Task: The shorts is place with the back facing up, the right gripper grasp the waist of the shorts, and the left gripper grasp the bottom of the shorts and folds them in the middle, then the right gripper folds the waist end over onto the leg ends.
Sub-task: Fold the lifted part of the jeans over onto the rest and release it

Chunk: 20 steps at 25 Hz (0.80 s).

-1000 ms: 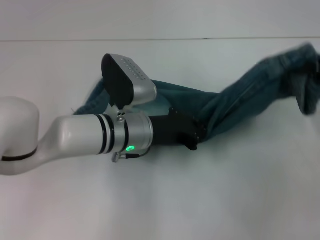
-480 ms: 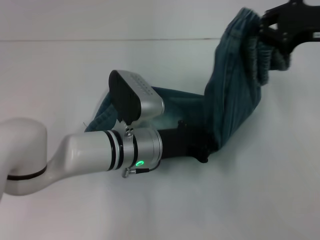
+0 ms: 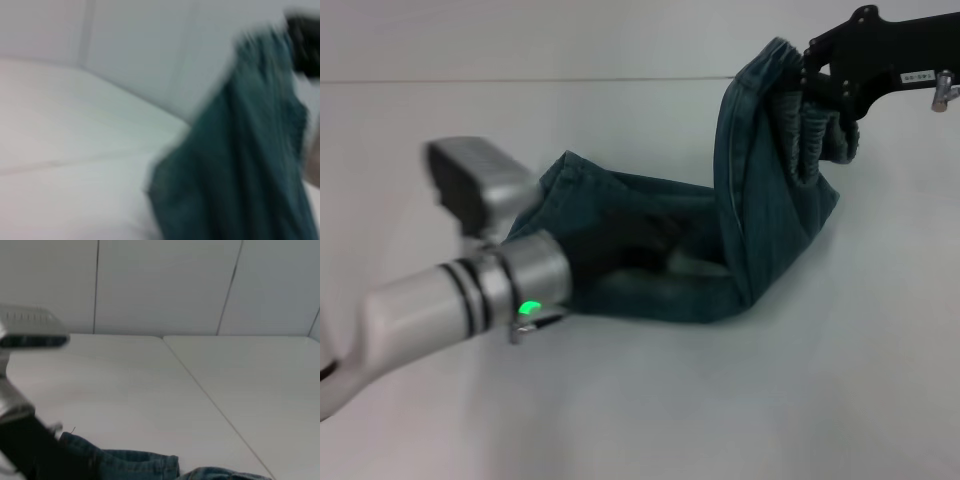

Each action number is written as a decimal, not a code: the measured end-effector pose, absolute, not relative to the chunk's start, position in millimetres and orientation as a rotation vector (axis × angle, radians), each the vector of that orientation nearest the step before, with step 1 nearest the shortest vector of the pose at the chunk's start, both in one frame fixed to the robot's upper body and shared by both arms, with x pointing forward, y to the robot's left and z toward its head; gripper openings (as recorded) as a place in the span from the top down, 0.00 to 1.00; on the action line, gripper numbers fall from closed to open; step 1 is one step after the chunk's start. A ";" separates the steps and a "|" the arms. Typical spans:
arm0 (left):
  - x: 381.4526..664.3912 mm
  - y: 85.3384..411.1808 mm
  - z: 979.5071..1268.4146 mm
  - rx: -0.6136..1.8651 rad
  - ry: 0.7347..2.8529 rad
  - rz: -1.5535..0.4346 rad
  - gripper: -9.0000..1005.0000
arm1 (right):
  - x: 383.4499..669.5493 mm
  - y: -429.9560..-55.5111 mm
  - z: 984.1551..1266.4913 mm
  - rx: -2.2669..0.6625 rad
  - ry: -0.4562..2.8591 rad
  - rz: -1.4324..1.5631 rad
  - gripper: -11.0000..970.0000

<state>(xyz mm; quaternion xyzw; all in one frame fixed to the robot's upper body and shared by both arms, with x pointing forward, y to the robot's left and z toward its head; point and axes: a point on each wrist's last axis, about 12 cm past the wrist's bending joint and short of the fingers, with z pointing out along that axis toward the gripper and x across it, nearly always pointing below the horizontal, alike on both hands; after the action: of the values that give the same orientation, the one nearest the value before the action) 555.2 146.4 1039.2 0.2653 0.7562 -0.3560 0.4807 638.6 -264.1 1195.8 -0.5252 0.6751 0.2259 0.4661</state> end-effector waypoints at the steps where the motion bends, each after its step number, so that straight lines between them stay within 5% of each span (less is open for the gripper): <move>1: 555.1 155.5 1039.3 0.609 1.829 -0.858 0.99 | 639.2 -262.8 1195.8 -1.296 1.659 0.555 0.91; 7: 548.9 235.0 1039.7 0.299 1.736 -0.684 0.99 | 644.2 -235.1 1201.5 -1.417 1.615 0.581 0.91; 20: 528.0 285.0 1039.5 0.156 1.669 -0.585 0.99 | 643.9 -128.8 1203.0 -1.883 1.334 0.588 0.90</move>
<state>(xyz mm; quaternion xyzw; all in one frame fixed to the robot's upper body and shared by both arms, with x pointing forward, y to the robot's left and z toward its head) 528.0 285.0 1039.5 0.0679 0.7291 -0.2557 0.6312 643.9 -128.8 1203.0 -0.7342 0.5203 0.2294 0.3709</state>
